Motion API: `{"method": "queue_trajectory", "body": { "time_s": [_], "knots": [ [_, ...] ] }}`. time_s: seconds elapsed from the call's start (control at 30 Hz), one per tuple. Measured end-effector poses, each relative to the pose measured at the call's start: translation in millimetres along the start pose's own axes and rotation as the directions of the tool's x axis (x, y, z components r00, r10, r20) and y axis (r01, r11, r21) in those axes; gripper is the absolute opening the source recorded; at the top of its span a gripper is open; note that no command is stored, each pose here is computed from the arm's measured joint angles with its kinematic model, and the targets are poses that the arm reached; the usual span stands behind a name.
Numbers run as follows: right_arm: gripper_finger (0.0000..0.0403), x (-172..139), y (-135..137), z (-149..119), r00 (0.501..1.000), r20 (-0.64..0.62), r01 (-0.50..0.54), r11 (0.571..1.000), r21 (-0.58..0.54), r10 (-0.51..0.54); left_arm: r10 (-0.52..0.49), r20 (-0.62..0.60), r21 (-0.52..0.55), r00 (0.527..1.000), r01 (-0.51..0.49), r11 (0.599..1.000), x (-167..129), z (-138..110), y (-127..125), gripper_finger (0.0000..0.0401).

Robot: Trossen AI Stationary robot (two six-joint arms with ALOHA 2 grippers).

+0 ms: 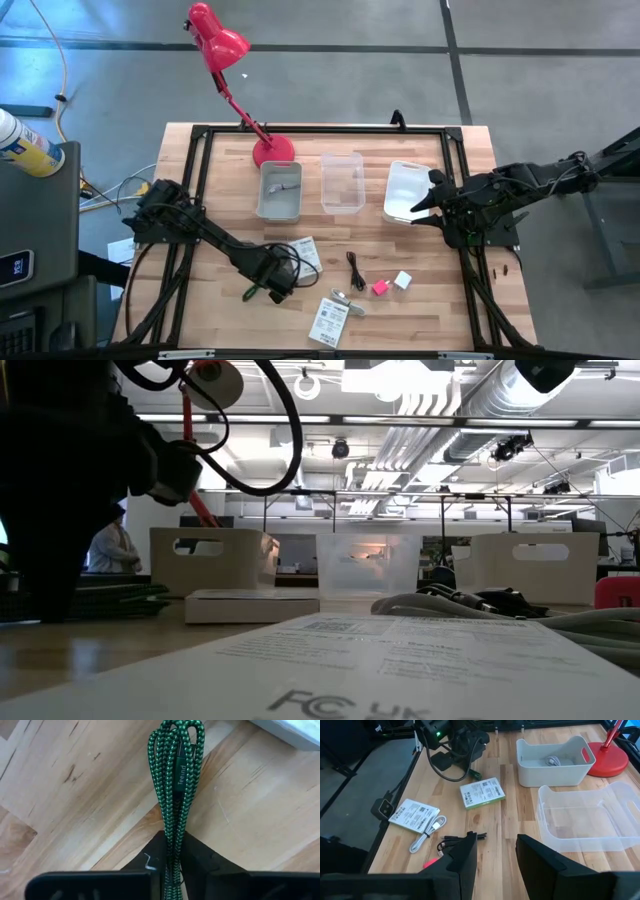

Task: Pick and place items into bin
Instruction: Put the black and green charger cable into the gray bin

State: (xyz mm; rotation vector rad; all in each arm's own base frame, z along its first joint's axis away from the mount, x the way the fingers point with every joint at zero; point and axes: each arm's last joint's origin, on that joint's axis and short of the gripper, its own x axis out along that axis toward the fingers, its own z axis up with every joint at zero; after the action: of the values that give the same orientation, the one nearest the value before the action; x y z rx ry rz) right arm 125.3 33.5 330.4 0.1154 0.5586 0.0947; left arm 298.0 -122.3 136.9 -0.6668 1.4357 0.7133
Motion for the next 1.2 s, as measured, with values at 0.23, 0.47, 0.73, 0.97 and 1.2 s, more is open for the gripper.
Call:
{"method": "queue_trajectory", "body": {
  "time_s": [0.23, 0.47, 0.73, 0.97, 1.2],
  "knots": [
    [0.0128, 0.0, -0.3, 0.0, 1.0, 0.002, 0.01, 1.0, -0.001, -0.01, 0.021, 0.005, 0.027, 1.0, -0.021, 0.999, -4.1, 1.1, -1.3, 0.0009],
    [0.0128, 0.0, -0.5, 0.1, 1.0, 0.004, 0.018, 1.0, -0.001, -0.018, 0.02, 0.005, 0.027, 1.0, -0.02, 0.999, -4.3, 1.2, -1.5, 0.0019],
    [0.0128, 0.0, -0.5, 0.1, 1.0, 0.004, 0.018, 1.0, -0.001, -0.018, 0.0, -0.001, 0.026, 1.0, 0.0, 1.0, -6.3, 1.4, -3.0, 0.0014],
    [0.0128, 0.0, -0.6, 0.1, 1.0, 0.004, 0.018, 1.0, -0.001, -0.018, 0.018, 0.011, 0.064, 1.0, -0.019, 0.998, -27.5, 6.0, -5.4, 0.0015],
    [0.0128, 0.0, -0.7, 0.1, 1.0, 0.005, 0.024, 1.0, 0.002, -0.024, 0.081, 0.068, 0.114, 0.994, -0.088, 0.99, -70.3, 25.6, -8.3, 0.0023]
  ]
}}
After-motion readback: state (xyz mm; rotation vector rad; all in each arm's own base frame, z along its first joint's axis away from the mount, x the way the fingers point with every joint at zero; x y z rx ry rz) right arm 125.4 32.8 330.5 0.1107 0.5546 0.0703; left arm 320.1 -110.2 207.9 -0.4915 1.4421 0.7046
